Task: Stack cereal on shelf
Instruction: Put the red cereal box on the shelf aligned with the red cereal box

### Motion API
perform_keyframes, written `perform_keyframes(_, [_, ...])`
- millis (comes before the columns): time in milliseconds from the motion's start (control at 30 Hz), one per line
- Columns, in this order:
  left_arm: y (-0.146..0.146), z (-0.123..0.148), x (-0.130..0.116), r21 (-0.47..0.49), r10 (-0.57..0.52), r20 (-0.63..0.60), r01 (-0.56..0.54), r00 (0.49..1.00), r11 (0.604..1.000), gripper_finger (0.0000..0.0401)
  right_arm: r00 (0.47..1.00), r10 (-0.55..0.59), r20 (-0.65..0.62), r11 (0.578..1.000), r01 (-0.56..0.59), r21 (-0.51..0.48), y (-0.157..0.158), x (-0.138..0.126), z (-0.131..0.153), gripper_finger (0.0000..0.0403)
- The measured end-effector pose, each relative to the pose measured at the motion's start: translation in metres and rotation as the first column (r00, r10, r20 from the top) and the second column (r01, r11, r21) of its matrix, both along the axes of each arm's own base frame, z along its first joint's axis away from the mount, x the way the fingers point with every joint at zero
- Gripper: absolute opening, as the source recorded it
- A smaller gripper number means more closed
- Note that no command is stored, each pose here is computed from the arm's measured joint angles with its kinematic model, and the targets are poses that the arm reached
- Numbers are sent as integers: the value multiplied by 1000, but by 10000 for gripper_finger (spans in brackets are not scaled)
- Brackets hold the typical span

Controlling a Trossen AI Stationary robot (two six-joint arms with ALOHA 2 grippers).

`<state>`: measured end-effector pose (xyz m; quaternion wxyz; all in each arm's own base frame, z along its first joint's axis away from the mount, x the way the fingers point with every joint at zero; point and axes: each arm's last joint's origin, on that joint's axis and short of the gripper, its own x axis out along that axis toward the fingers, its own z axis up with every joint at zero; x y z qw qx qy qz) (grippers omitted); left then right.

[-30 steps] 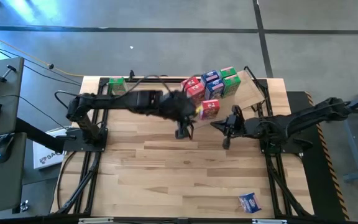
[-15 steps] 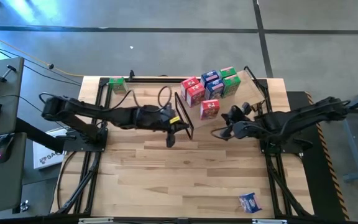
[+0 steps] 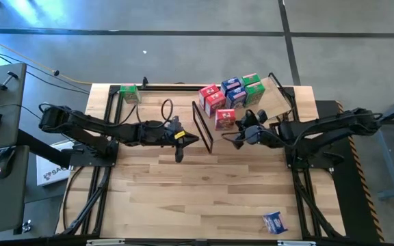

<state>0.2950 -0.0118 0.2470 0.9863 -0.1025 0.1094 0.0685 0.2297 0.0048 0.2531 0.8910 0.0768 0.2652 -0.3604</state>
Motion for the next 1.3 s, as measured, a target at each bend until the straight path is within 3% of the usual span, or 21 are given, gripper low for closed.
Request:
perform_keyframes(200, [1, -13, -5, -1, 3, -8, -3, 1000, 1000, 19, 1000, 23, -2, 999, -23, -25, -2, -8, 10, 0])
perform_keyframes(467, [1, -17, -7, -32, 9, -7, -9, 1000, 999, 19, 975, 222, -11, 975, -221, 34, 18, -15, 19, 0])
perform_keyframes(900, [0, -17, -7, -22, 2, -7, -2, 1000, 1000, 19, 984, 176, 6, 984, -176, -26, -6, 16, 8, 0])
perform_keyframes(1300, [-1, -19, -8, -16, 0, -29, -1, 1000, 1000, 19, 981, 194, 30, 981, -193, -22, -14, 19, 10, 0])
